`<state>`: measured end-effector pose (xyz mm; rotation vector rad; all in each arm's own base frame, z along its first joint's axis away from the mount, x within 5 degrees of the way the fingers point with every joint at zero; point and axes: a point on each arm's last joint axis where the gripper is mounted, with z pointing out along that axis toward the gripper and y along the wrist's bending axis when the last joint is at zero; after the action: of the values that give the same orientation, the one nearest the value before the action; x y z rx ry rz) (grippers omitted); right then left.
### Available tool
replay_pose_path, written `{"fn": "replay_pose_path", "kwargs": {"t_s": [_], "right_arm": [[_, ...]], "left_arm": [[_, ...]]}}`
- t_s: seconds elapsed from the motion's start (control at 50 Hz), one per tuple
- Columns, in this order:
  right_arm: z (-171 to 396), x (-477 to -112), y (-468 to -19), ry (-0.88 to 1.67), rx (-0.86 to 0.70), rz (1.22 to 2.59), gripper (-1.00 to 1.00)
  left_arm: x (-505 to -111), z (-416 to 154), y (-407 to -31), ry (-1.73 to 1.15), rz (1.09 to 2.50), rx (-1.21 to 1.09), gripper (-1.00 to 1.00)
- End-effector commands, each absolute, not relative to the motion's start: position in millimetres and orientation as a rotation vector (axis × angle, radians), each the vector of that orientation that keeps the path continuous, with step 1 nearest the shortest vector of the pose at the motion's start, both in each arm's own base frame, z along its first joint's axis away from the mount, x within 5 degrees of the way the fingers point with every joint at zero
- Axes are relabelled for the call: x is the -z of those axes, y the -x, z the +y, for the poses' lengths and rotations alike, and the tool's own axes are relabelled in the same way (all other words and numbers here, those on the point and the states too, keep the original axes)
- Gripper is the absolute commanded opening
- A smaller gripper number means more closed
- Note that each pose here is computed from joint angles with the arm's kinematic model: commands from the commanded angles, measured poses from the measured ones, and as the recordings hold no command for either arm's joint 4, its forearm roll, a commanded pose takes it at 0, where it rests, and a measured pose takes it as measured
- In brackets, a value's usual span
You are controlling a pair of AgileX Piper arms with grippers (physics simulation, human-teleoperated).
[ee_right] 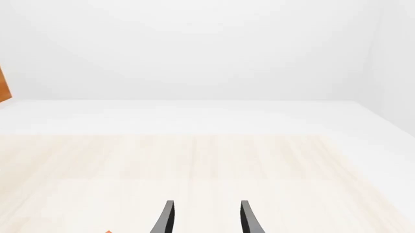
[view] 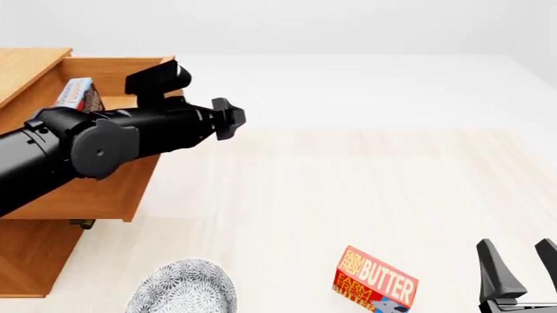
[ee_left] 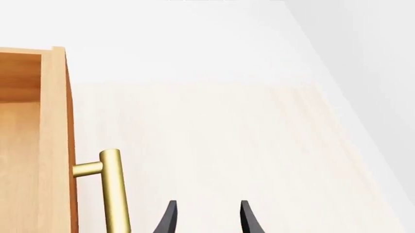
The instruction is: Put the chocolate pudding in the top drawer of the cabinet and close it.
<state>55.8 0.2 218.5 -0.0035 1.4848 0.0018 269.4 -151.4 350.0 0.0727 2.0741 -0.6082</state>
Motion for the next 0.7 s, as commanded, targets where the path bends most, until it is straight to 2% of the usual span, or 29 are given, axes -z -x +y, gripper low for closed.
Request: {"fn": "replay_pose_path", "kwargs": {"t_s": [0.02, 0.7], "right_arm": [[0, -219, -56, 0.003, -0.002, 1.485, 1.0], [0, -219, -56, 0.003, -0.002, 1.485, 1.0]], "left_arm": [[-340, -143, -275, -0.064, 2.098, 0.553, 1.0], [-330, -131, -278, -0.031, 2.115, 0.518, 1.0]]}}
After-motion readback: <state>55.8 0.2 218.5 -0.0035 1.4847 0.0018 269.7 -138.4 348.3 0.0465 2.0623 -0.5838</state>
